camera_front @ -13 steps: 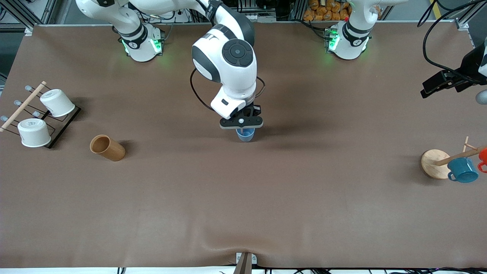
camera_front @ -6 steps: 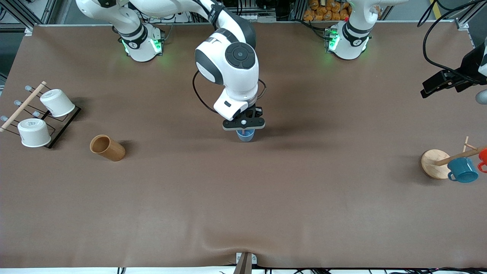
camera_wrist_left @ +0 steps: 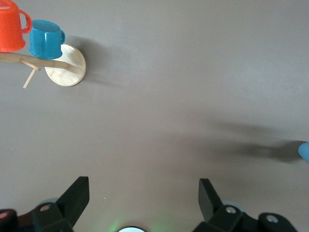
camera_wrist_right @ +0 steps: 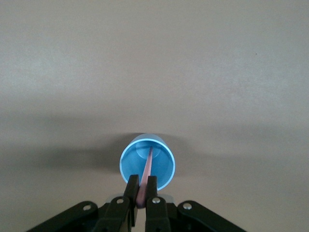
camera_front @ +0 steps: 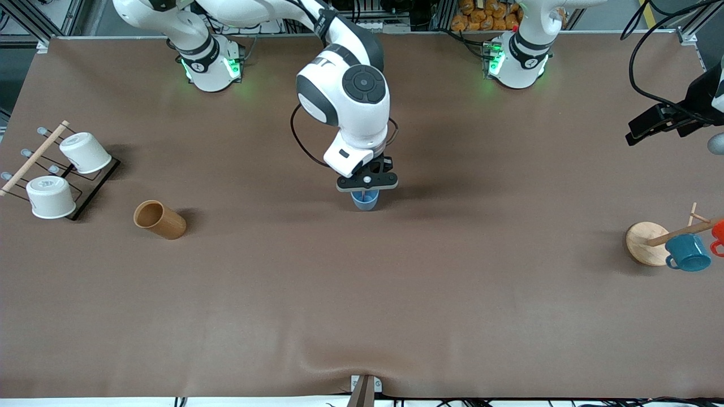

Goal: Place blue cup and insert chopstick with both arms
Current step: 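Lower the pink chopstick into the blue cup with the right gripper, then open the right gripper to release the chopstick in the cup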

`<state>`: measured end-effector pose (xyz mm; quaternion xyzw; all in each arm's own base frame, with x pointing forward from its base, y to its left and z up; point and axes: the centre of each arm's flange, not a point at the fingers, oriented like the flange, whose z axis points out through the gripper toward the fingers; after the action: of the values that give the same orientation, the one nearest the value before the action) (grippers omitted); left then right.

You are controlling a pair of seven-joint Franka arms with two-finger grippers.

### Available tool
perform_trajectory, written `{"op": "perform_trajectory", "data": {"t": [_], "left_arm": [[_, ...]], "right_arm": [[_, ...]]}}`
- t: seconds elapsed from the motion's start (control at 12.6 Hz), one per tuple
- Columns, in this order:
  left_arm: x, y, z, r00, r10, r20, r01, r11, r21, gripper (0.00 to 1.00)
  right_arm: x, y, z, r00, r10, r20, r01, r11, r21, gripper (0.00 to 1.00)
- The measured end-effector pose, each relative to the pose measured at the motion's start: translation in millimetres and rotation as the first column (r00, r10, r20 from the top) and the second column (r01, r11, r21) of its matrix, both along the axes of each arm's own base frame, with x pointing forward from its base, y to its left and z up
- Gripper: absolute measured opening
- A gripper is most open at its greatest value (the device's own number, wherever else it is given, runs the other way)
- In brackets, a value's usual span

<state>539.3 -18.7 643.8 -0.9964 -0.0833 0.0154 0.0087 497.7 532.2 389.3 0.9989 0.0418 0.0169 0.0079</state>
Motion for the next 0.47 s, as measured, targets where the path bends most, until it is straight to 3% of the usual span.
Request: {"op": "perform_trajectory", "data": {"t": [0.4, 0.47], "left_arm": [[0.0, 0.0, 1.0, 1.0, 0.0, 0.002, 0.0, 1.0, 0.0, 1.0], [0.0, 0.0, 1.9, 1.0, 0.0, 0.004, 0.0, 1.0, 0.0, 1.0]], "right_arm": [[-5.0, 2.9, -9.3, 1.0, 0.022, 0.017, -0.021, 1.0, -0.021, 0.11], [-4.4, 2.3, -9.4, 0.999, 0.025, 0.024, -0.024, 0.999, -0.027, 0.17]]}}
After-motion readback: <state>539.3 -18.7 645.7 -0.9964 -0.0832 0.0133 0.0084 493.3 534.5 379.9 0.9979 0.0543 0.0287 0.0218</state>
